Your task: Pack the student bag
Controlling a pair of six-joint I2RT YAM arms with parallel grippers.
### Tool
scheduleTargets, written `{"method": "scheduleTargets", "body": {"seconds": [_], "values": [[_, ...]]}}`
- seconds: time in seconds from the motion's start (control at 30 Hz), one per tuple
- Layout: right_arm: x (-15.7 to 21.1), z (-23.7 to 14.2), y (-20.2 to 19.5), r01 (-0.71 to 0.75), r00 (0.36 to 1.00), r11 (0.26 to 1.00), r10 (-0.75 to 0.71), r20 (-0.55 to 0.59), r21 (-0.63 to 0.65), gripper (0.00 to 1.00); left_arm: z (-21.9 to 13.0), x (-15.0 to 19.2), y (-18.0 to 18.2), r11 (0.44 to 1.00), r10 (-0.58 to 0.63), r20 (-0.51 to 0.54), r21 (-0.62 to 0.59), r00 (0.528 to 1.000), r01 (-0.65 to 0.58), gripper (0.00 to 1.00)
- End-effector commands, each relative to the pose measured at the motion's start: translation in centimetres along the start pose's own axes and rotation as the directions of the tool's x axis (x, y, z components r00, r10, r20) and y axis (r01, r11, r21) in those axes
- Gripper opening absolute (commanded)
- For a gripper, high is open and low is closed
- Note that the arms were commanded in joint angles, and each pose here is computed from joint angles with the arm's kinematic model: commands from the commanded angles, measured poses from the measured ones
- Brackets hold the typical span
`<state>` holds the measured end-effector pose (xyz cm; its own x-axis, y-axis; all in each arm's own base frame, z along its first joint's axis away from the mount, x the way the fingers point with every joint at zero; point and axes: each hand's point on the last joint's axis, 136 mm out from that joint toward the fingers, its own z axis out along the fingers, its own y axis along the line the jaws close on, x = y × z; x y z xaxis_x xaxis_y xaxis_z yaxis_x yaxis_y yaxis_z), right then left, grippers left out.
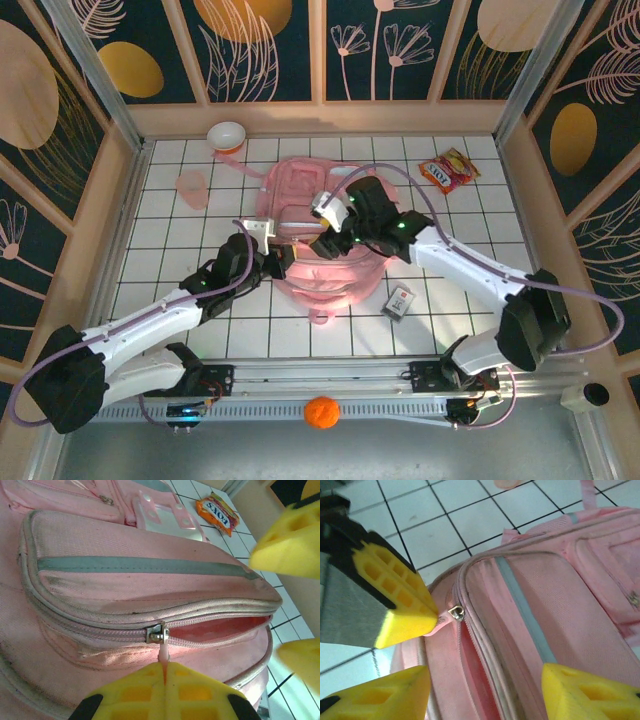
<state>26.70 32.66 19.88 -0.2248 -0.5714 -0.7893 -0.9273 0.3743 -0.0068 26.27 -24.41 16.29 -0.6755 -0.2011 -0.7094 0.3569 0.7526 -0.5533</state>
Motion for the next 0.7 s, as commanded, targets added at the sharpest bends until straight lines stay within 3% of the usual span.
{"method": "scheduleTargets", "body": {"seconds": [0.0,0.07,0.23,0.37,0.5,0.67], "values": [[-2.1,0.8,0.4,0.155,0.987,0.988,-0.153,0.057,-0.018,0.58,-0.7,-2.7,-2.9,0.995,-0.013,0.076,0.103,0.997,0.005,0.0],[-1.8,1.6,-0.1,0.159,0.986,0.987,-0.158,0.051,-0.003,0.52,-0.9,-2.9,-3.1,0.994,-0.007,0.078,0.112,0.997,-0.002,0.0],[-2.1,2.5,-1.0,0.179,0.982,0.983,-0.18,0.052,0.034,0.25,-1.1,-2.8,-3.0,0.995,-0.005,0.075,0.104,0.997,-0.003,0.0],[-1.6,2.2,-0.6,0.216,0.976,0.976,-0.215,0.02,-0.004,0.01,-1.1,-2.8,-0.9,1.0,-0.01,0.086,-0.004,0.996,0.011,0.0],[-1.6,0.2,0.8,0.275,0.961,0.956,-0.269,0.071,-0.102,0.0,-1.1,-2.4,2.8,0.989,-0.026,0.069,-0.142,0.997,0.036,0.0],[-1.4,-2.4,2.0,0.371,0.927,0.907,-0.349,0.137,-0.199,0.0,-1.5,-3.0,5.8,0.977,-0.038,0.093,-0.204,0.995,0.057,0.0]]}}
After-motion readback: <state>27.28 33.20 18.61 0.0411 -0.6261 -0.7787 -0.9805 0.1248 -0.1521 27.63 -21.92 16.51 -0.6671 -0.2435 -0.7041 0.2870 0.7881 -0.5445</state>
